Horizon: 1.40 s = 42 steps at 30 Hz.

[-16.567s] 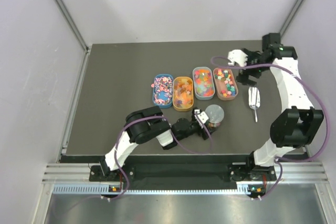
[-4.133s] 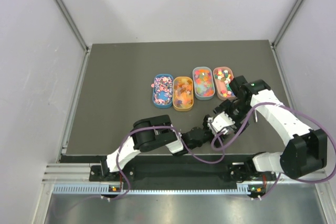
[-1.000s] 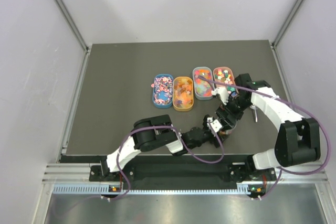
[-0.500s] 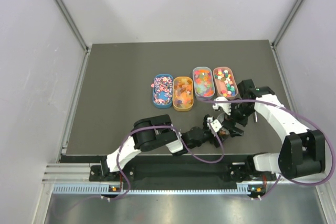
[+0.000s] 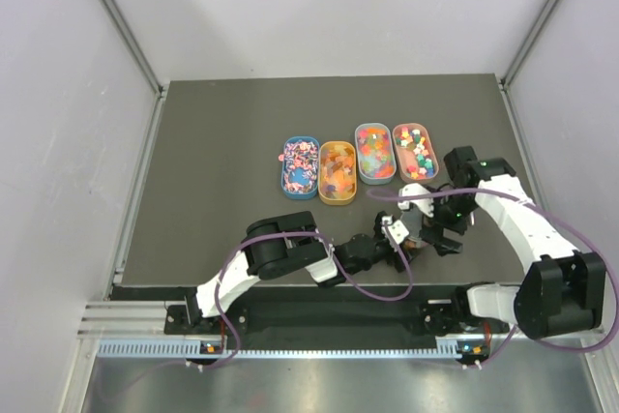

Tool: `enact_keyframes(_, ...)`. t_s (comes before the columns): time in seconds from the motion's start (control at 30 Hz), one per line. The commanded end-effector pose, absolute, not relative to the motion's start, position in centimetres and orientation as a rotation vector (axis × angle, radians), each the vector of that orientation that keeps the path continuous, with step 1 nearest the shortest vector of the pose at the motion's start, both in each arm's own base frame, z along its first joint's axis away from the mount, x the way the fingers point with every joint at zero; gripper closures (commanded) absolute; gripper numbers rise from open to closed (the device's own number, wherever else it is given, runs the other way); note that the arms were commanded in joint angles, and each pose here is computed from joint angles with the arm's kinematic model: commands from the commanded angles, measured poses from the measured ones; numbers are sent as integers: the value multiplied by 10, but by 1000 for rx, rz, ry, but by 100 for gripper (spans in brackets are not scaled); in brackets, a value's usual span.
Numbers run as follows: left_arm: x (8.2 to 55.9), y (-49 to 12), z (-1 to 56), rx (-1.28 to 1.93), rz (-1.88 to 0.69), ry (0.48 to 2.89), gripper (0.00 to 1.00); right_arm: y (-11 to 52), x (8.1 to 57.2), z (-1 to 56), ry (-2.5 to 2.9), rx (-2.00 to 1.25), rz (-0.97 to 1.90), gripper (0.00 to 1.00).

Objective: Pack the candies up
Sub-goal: Screw the bottle lid onto the packing bottle.

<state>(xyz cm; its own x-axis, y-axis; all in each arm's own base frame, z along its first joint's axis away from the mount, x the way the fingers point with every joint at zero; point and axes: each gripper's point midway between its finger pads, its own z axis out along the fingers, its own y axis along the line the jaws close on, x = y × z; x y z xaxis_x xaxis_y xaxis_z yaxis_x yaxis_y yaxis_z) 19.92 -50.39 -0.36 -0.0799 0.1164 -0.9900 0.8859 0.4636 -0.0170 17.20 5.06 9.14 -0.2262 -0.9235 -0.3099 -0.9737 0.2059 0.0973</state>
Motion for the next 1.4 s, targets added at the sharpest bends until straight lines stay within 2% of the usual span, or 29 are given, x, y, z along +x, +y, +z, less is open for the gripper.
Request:
enact_keyframes(0.0, 106, -273, -240, 1447, -161, 2455, 100, 32, 179, 109, 2256, -1876, 332, 0)
enact_keyframes(0.23, 107, -273, -239, 1450, -161, 2446, 100, -14, 173, 126, 2370, -1879, 295, 0)
enact_keyframes(0.43, 106, -273, -239, 1458, -163, 2447, 100, -24, 226, 155, 2162, -1916, 146, 0)
enact_keyframes(0.5, 106, -273, -238, 1456, -165, 2445, 100, -18, 252, 160, 2135, -1824, 125, 10)
enact_keyframes(0.53, 106, -273, -239, 1459, -167, 2447, 100, -17, 260, 155, 2148, -1801, 141, 18)
enact_keyframes(0.57, 105, -274, -239, 1460, -171, 2446, 100, -14, 266, 154, 2144, -1775, 154, 34)
enact_keyframes(0.63, 105, -274, -239, 1462, -171, 2447, 100, -9, 275, 148, 2154, -1719, 194, 53)
enact_keyframes(0.67, 104, -274, -239, 1463, -174, 2449, 100, -7, 273, 145, 2160, -1710, 221, 67)
enact_keyframes(0.73, 104, -274, -240, 1466, -174, 2451, 100, 2, 264, 137, 2181, -1707, 338, 69)
enact_keyframes(0.8, 103, -273, -241, 1465, -172, 2457, 100, 14, 259, 135, 2172, -1694, 450, 79)
enact_keyframes(0.83, 103, -272, -241, 1467, -171, 2460, 100, 17, 259, 130, 2190, -1689, 496, 80)
enact_keyframes(0.9, 102, -273, -241, 1470, -173, 2459, 100, 25, 256, 131, 2189, -1680, 560, 76)
enact_keyframes(0.93, 102, -272, -242, 1470, -169, 2463, 100, 27, 254, 131, 2179, -1691, 596, 69)
enact_keyframes(0.97, 102, -272, -241, 1470, -172, 2463, 100, 35, 242, 138, 2148, -1709, 687, 56)
enact_keyframes(1.03, 101, -273, -242, 1472, -177, 2465, 100, 41, 245, 140, 2082, -1742, 700, 53)
enact_keyframes(1.07, 101, -273, -242, 1476, -179, 2466, 100, 43, 245, 141, 2075, -1746, 703, 45)
enact_keyframes(1.13, 101, -272, -242, 1477, -174, 2465, 100, 46, 243, 145, 2006, -1819, 665, 38)
enact_keyframes(1.17, 101, -273, -242, 1477, -177, 2464, 100, 43, 241, 143, 1922, -1921, 618, 28)
enact_keyframes(1.27, 101, -273, -242, 1479, -176, 2463, 100, 42, 230, 148, 1742, -2097, 502, 14)
enact_keyframes(1.37, 101, -273, -242, 1480, -180, 2464, 100, 52, 215, 150, 1566, -2247, 439, 6)
